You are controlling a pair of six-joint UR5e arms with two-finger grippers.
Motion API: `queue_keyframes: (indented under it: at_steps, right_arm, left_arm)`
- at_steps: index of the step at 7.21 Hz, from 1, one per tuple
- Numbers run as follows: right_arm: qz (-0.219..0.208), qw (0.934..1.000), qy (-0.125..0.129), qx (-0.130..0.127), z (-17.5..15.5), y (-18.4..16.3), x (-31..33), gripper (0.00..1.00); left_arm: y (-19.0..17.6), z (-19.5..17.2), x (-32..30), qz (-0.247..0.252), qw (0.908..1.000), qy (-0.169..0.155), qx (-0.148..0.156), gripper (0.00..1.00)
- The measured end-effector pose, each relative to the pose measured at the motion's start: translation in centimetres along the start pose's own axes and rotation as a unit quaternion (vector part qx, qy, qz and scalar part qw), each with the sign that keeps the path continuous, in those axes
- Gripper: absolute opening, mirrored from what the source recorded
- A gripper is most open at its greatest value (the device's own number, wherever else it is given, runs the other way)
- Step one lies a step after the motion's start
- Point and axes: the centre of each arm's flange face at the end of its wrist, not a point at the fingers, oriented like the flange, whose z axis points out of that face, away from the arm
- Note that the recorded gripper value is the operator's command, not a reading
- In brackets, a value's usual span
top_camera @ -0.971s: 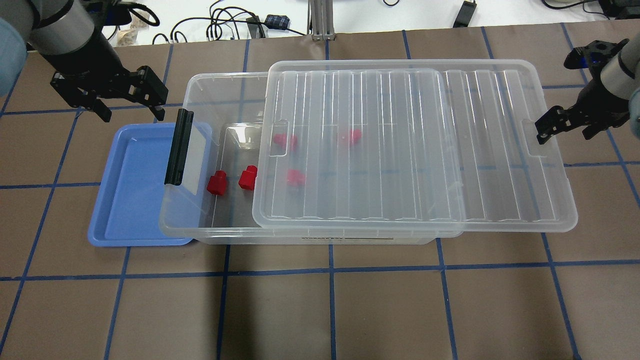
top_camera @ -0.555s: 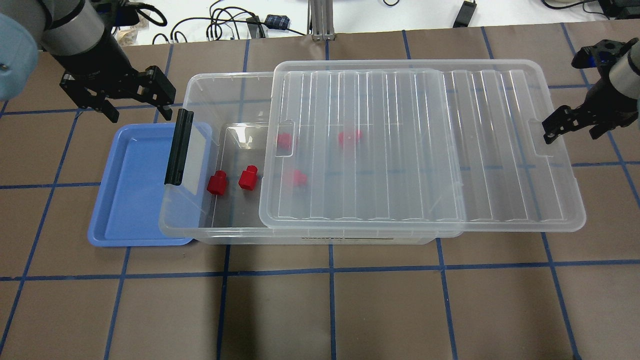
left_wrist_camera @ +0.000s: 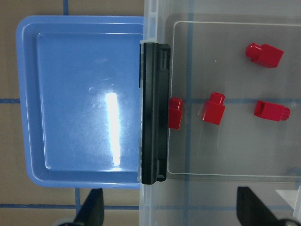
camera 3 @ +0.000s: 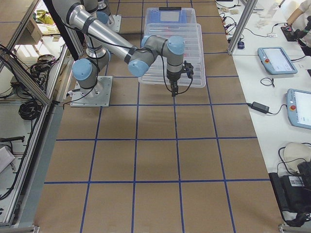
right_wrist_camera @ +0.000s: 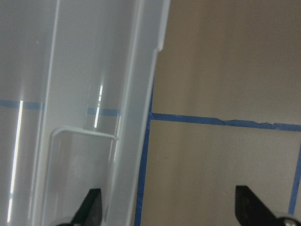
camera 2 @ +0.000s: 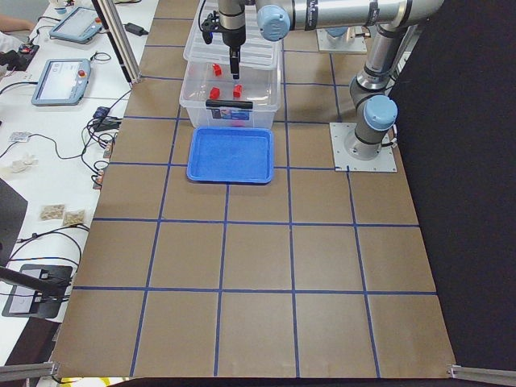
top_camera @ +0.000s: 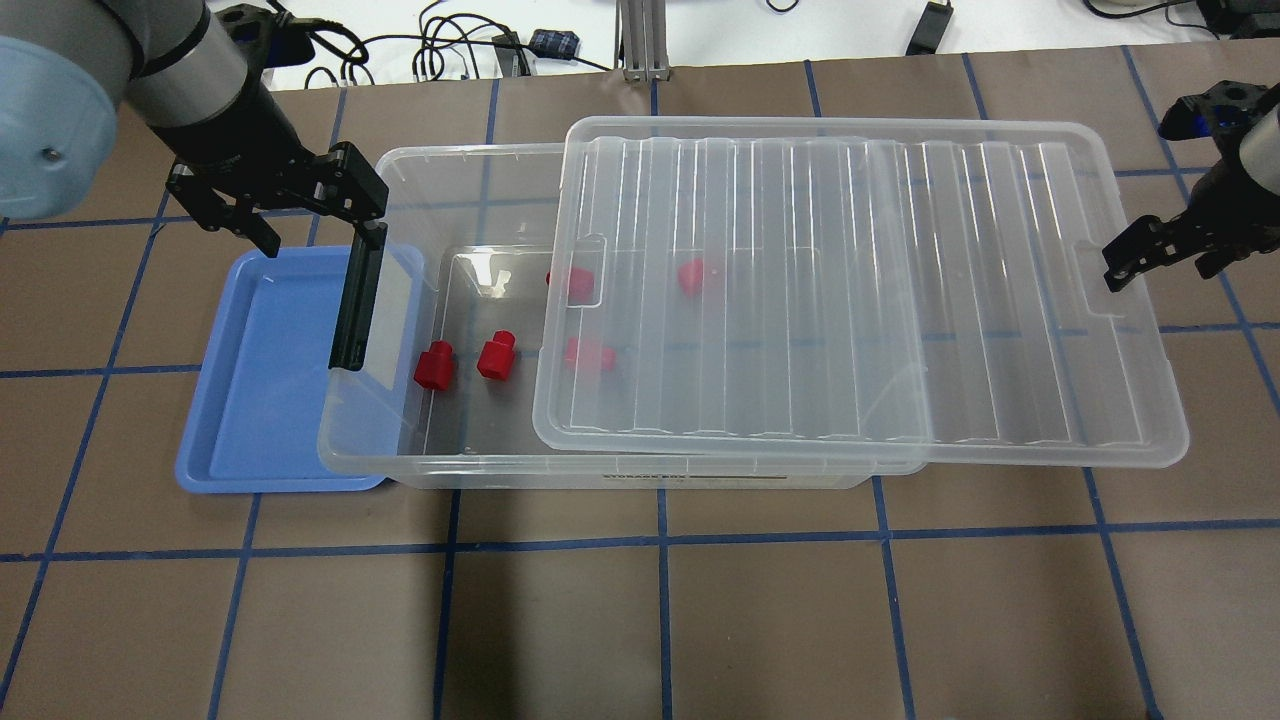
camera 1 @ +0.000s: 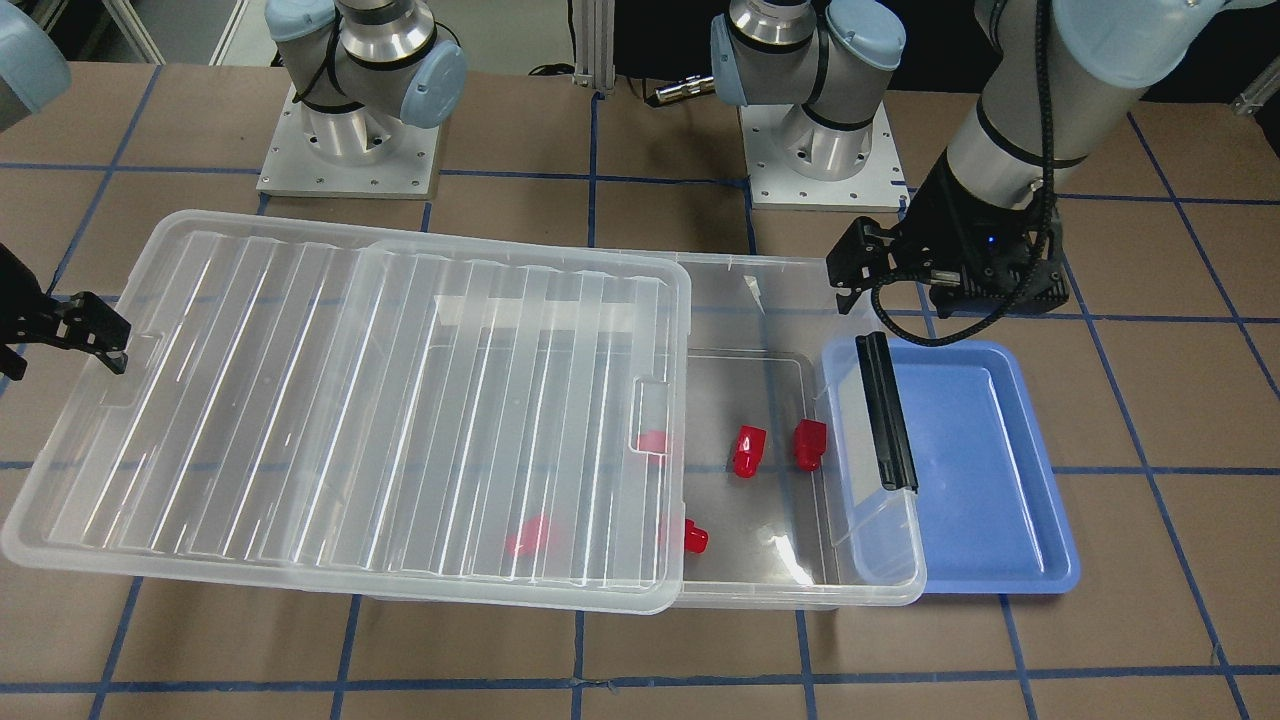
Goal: Place red block in blue tray from box
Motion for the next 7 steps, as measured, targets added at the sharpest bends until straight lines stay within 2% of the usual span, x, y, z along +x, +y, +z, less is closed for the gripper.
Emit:
queue_keyframes:
  at_steps: [2, 3, 4, 7]
  right_arm:
    - [-0.002, 1.0, 0.003, -0.003, 0.0, 0.3, 0.9, 1.0]
    - [-0.01, 0.9999, 0.004, -0.003, 0.0, 0.4, 1.1, 1.0]
    - [-0.016, 0.9999, 0.004, -0.002, 0.0, 0.4, 1.1, 1.0]
    - [-0.036, 0.9993, 0.004, -0.002, 0.0, 0.4, 1.4, 1.0]
  left_arm:
    - [0.3, 2.9, 2.6, 0.03, 0.9995, 0.001, 0.009, 0.97]
    - [0.3, 4.4, 3.7, 0.044, 0.999, 0.002, 0.01, 0.93]
    - [0.1, 5.6, 4.5, 0.054, 0.9985, 0.003, 0.01, 0.85]
    - [-1.1, 9.9, 5.1, 0.072, 0.9973, 0.003, 0.014, 0.83]
